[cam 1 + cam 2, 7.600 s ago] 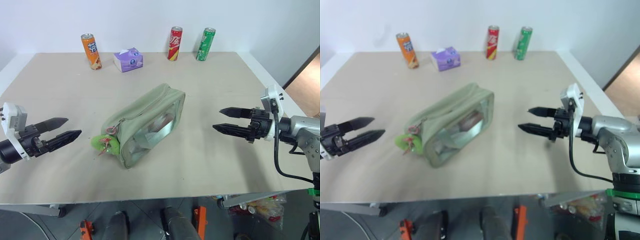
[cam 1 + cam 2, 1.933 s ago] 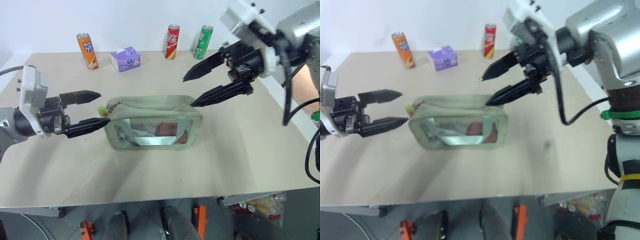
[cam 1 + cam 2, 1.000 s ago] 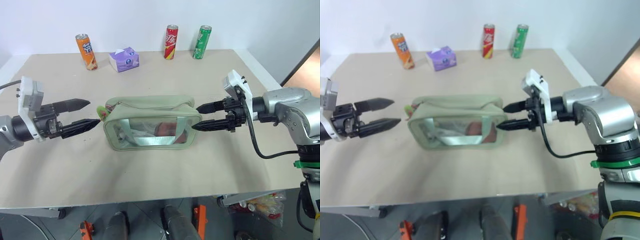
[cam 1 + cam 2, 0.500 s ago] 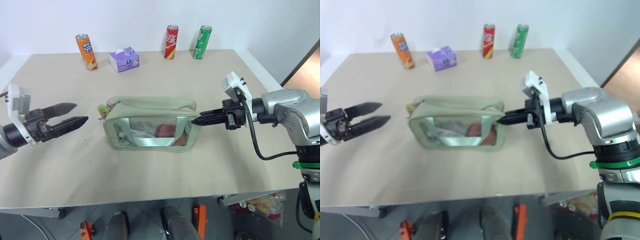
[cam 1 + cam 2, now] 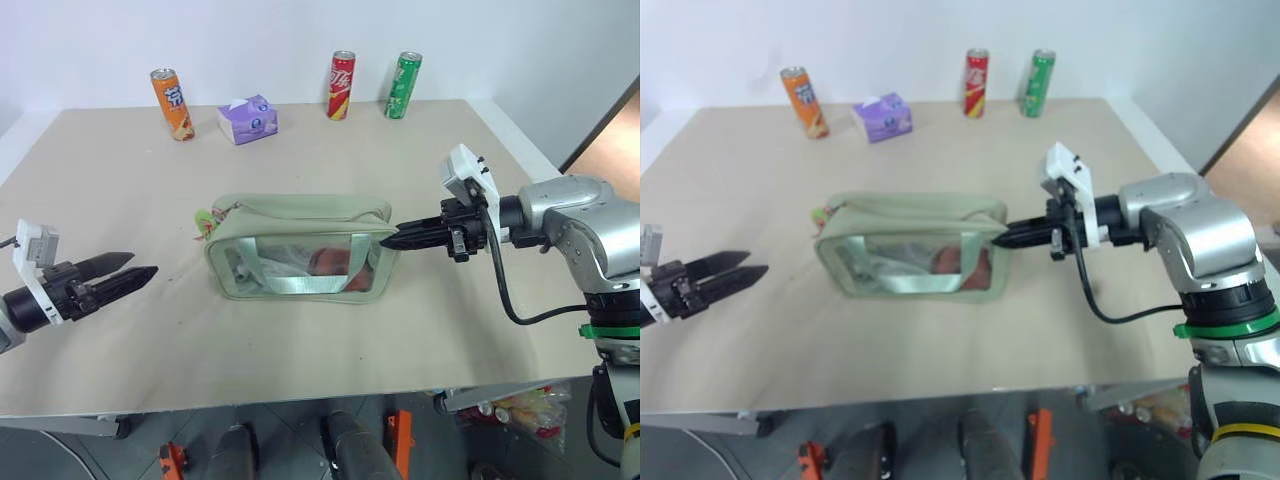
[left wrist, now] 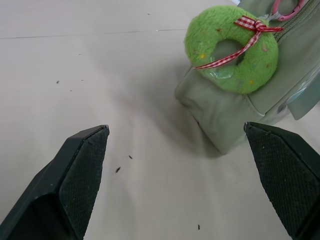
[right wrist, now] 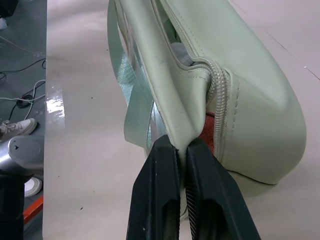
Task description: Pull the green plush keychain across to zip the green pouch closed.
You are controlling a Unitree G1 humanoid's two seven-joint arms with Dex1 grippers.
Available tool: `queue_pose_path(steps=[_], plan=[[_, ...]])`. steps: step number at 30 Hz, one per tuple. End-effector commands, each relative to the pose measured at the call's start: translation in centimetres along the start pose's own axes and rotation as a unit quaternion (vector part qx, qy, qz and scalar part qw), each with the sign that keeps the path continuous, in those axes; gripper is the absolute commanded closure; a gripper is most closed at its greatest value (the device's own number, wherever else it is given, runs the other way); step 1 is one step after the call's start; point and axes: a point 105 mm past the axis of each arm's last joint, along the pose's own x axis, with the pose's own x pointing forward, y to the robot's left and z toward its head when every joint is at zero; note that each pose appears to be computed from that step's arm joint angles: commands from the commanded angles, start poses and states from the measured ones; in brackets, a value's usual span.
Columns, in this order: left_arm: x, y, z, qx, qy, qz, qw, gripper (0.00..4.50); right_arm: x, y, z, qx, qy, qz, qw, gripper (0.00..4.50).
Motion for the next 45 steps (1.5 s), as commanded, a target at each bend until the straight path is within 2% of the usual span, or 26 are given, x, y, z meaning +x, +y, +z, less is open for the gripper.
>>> queue_pose_path(steps=[1,6,11,28,29,33,39,41,45], plan=[[1.0,-1.2,1.7,0.016,-0.027,-0.027,0.999,0.00,0.4,0.3,0.5,-0.017,-0.008,0.005,1.000,4.46],[2.6,-0.1,3.0,-0.021,-0.068,-0.008,0.997,0.00,0.5,0.2,0.6,-0.019,-0.010,0.004,1.000,4.46],[4.4,-1.1,2.2,-0.024,-0.048,-0.035,0.998,0.00,0.3,0.4,0.5,-0.018,-0.010,0.003,1.000,4.46],[8.5,-0.7,1.6,-0.014,-0.027,-0.065,0.997,0.00,-0.3,0.7,0.3,-0.010,-0.013,-0.013,1.000,4.46],[8.6,-0.7,1.6,-0.012,-0.028,-0.066,0.997,0.52,-0.3,0.8,0.3,-0.009,-0.013,-0.014,1.000,4.50],[8.8,-0.9,2.1,-0.007,-0.039,-0.078,0.996,1.72,-0.4,0.7,0.3,-0.008,-0.013,-0.016,1.000,4.50],[8.7,-1.4,3.0,-0.002,-0.056,-0.096,0.994,4.12,-0.4,0.5,0.4,-0.008,-0.015,-0.018,1.000,4.50],[8.7,-1.6,3.2,-0.003,-0.060,-0.102,0.993,4.48,-0.4,0.5,0.4,-0.008,-0.016,-0.018,1.000,4.50],[8.8,-1.8,3.8,0.010,-0.065,-0.103,0.993,4.48,-0.3,0.5,0.4,-0.009,-0.016,-0.017,1.000,4.50]])
